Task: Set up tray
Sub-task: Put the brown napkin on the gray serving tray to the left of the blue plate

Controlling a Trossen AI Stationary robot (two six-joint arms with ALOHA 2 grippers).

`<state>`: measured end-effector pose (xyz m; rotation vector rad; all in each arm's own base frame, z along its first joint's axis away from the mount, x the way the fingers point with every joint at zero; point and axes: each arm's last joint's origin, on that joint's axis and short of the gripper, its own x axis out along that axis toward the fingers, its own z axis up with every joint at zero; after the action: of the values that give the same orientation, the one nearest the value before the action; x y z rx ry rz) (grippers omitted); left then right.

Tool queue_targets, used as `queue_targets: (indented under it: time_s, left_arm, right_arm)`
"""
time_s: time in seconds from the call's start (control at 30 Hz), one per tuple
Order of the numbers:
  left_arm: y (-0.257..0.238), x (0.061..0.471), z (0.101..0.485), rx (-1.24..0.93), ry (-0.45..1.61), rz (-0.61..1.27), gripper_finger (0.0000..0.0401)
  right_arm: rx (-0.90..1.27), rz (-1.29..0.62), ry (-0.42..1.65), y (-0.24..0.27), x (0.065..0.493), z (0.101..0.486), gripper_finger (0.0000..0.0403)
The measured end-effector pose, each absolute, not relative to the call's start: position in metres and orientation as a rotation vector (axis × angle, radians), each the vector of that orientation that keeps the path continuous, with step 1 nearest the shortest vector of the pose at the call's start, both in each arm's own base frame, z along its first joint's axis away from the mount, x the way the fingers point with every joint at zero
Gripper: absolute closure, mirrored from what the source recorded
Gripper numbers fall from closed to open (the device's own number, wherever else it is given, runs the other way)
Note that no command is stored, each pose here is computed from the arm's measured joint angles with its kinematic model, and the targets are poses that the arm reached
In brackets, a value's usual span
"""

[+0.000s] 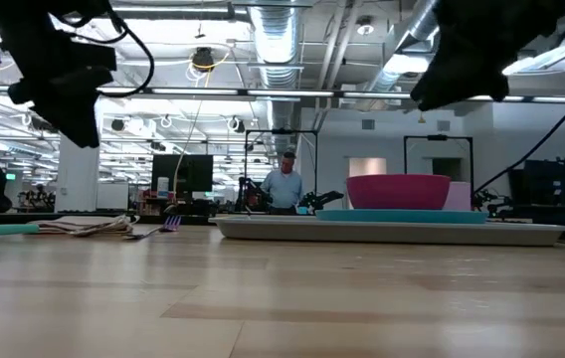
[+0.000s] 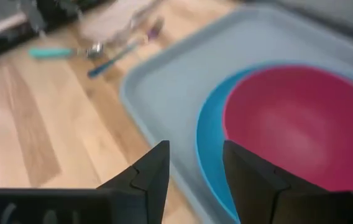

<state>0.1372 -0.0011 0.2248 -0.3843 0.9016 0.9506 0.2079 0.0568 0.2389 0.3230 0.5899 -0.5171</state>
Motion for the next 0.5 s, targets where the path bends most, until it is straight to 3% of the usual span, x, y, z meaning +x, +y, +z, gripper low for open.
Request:
queue_targets:
  time_s: [0.27,0.5]
  left_arm:
    - [0.008,0.144,0.212,-0.561,0.921,1.045,0.0263]
    - [0.023,0.16,0.199,-0.585,0.921,1.159,0.0263]
  right_arm:
    - [0.291,-0.626,0.458,0.084,0.21,0.228,0.0261]
    - [0.13,-0.613,0.511,0.09,0.217,0.22,0.0256]
